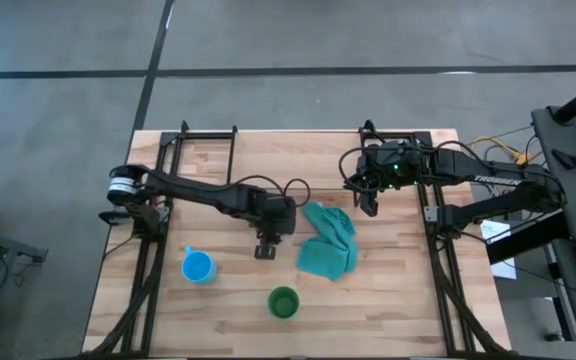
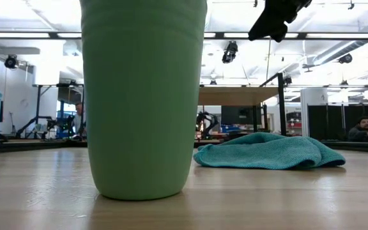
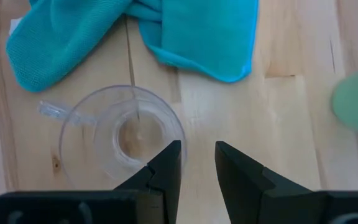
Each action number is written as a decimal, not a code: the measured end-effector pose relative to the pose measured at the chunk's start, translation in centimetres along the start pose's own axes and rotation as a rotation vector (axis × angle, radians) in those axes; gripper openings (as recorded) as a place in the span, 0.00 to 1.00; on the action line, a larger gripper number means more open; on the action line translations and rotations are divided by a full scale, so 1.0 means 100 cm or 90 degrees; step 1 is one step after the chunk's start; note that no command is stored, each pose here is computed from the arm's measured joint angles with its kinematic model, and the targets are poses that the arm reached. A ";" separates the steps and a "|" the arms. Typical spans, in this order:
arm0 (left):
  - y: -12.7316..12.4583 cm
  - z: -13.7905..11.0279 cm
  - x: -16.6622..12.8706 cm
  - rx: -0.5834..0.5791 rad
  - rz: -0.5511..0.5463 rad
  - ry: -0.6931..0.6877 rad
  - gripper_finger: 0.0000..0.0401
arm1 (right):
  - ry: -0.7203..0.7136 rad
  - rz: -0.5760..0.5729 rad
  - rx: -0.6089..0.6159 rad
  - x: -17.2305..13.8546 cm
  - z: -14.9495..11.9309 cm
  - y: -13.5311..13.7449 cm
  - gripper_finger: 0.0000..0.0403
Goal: Stack small to large cups/mugs on shelf
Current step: Put the transparent mug on the shelf
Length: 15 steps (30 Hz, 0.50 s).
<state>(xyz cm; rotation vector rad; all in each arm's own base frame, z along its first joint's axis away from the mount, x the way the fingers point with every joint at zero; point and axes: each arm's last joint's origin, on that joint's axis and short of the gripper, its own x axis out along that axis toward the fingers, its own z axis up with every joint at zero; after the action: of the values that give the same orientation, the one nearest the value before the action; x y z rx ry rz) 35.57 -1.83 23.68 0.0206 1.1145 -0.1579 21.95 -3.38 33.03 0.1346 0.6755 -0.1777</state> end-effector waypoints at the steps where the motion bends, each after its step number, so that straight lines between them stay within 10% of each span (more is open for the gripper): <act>1: 0.001 0.000 0.000 -0.002 0.001 -0.001 0.21 | 0.000 0.000 0.000 0.000 0.000 0.000 0.14; 15: 0.017 -0.003 0.002 -0.026 0.028 0.007 0.21 | -0.003 0.000 0.000 0.000 0.000 0.000 0.14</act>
<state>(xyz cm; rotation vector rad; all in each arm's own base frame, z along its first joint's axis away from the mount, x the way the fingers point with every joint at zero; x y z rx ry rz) 35.64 -0.17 23.24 0.0105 1.1272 -0.0956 21.98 -3.39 33.06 0.1343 0.6713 -0.1774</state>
